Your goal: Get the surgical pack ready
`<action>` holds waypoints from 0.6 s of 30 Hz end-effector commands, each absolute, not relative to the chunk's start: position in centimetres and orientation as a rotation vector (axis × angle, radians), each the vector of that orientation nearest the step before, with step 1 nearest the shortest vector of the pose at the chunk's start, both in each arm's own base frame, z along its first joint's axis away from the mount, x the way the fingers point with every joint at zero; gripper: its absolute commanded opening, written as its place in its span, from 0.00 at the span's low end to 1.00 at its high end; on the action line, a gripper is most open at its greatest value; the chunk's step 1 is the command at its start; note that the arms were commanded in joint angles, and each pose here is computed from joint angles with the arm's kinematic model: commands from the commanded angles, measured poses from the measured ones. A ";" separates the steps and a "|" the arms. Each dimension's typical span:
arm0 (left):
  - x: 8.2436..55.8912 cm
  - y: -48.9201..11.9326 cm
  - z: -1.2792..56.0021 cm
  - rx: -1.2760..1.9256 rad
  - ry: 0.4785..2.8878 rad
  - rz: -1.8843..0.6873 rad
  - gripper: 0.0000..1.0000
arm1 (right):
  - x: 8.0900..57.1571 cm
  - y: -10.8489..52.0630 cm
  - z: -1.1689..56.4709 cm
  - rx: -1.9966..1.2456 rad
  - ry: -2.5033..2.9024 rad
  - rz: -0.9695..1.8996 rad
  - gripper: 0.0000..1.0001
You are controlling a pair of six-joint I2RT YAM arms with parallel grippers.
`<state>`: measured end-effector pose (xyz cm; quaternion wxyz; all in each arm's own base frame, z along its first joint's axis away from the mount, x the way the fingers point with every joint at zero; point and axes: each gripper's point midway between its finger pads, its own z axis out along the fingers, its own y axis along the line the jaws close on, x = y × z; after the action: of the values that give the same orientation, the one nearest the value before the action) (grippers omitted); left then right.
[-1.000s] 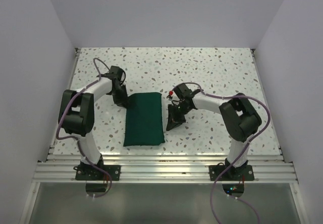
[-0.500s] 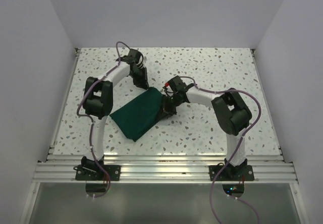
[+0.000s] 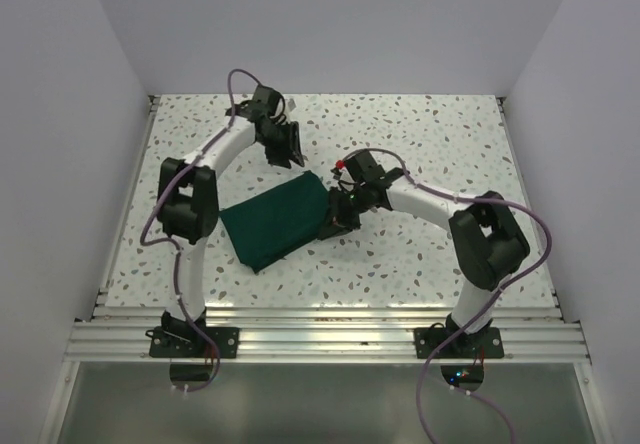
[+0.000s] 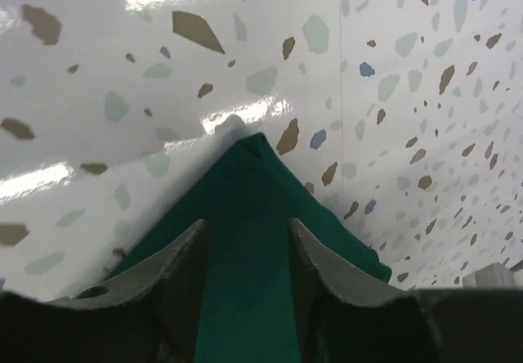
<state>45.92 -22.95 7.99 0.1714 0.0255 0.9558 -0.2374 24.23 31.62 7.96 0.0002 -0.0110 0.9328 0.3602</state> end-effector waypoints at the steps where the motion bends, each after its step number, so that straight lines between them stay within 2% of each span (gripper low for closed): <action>1: 44.9 -20.0 15.5 0.095 2.557 -0.579 0.48 | 24.5 32.4 11.2 -0.172 2.810 1.233 0.11; 2: 44.1 -19.7 17.8 0.102 2.509 -0.587 0.48 | 25.0 32.7 11.2 -0.180 2.796 1.244 0.11; 4: 41.9 -19.4 16.9 0.106 2.531 -0.608 0.47 | 26.2 33.5 12.1 -0.194 2.766 1.277 0.11; 6: 39.5 -19.7 18.5 0.120 2.498 -0.684 0.43 | 27.8 34.5 12.4 -0.189 2.728 1.338 0.11; 7: 37.7 -19.5 18.0 0.117 2.503 -0.714 0.36 | 28.0 35.0 12.5 -0.190 2.723 1.384 0.11; 10: 33.8 -20.5 16.6 0.117 2.499 -0.854 0.24 | 29.8 35.7 11.7 -0.158 2.721 1.452 0.11; 13: 30.7 -22.3 14.5 0.143 2.523 -0.972 0.18 | 30.7 35.4 10.4 -0.124 2.733 1.502 0.11; 18: 28.9 -22.8 11.0 0.160 2.590 -1.002 0.15 | 30.6 33.8 8.1 -0.093 2.774 1.504 0.11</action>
<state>28.15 -21.38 10.66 0.1603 0.0454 0.9339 -0.3164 30.71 33.92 7.26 -0.0055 -0.0141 0.8931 0.4497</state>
